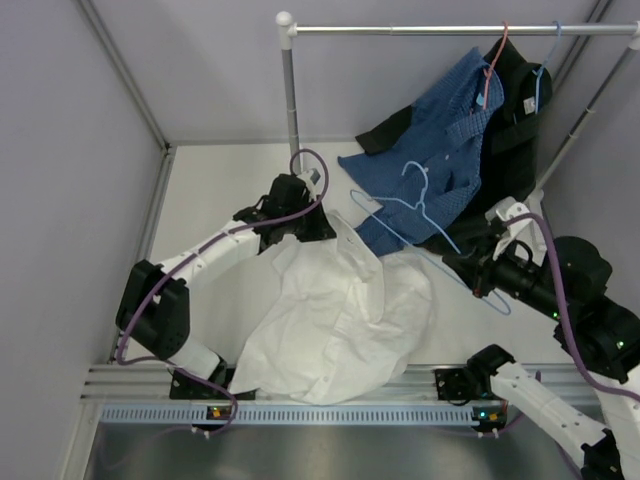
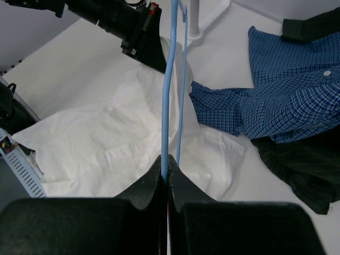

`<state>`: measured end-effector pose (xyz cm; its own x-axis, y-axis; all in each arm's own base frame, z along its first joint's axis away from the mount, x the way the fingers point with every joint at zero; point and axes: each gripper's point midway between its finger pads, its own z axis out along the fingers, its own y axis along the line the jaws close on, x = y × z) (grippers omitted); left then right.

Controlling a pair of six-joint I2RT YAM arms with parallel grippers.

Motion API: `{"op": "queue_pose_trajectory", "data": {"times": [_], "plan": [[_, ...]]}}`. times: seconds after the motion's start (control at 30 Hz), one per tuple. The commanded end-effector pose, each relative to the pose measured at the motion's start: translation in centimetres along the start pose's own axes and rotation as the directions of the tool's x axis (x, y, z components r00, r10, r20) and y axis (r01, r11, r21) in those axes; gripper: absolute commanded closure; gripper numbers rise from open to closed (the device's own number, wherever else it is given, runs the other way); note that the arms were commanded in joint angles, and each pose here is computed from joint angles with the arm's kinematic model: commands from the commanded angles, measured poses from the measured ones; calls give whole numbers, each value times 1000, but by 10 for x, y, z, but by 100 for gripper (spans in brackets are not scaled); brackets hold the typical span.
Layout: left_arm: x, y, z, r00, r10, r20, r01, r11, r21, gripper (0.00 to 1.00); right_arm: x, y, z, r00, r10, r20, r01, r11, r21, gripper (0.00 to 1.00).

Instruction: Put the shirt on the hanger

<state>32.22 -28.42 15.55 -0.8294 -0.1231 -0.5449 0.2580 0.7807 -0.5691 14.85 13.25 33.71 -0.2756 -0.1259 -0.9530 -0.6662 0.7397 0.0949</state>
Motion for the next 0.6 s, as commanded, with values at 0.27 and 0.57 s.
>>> {"op": "queue_pose_trajectory", "data": {"times": [0.27,0.57], "plan": [[-24,-28,-11,998,33,49,-37,996,77,100,23,8,14,998,31,-58,-35,997,-69,100],[-21,-29,-8,999,29,25,-31,996,86,100,36,8,23,995,45,-94,-53,995,-79,100]]}}
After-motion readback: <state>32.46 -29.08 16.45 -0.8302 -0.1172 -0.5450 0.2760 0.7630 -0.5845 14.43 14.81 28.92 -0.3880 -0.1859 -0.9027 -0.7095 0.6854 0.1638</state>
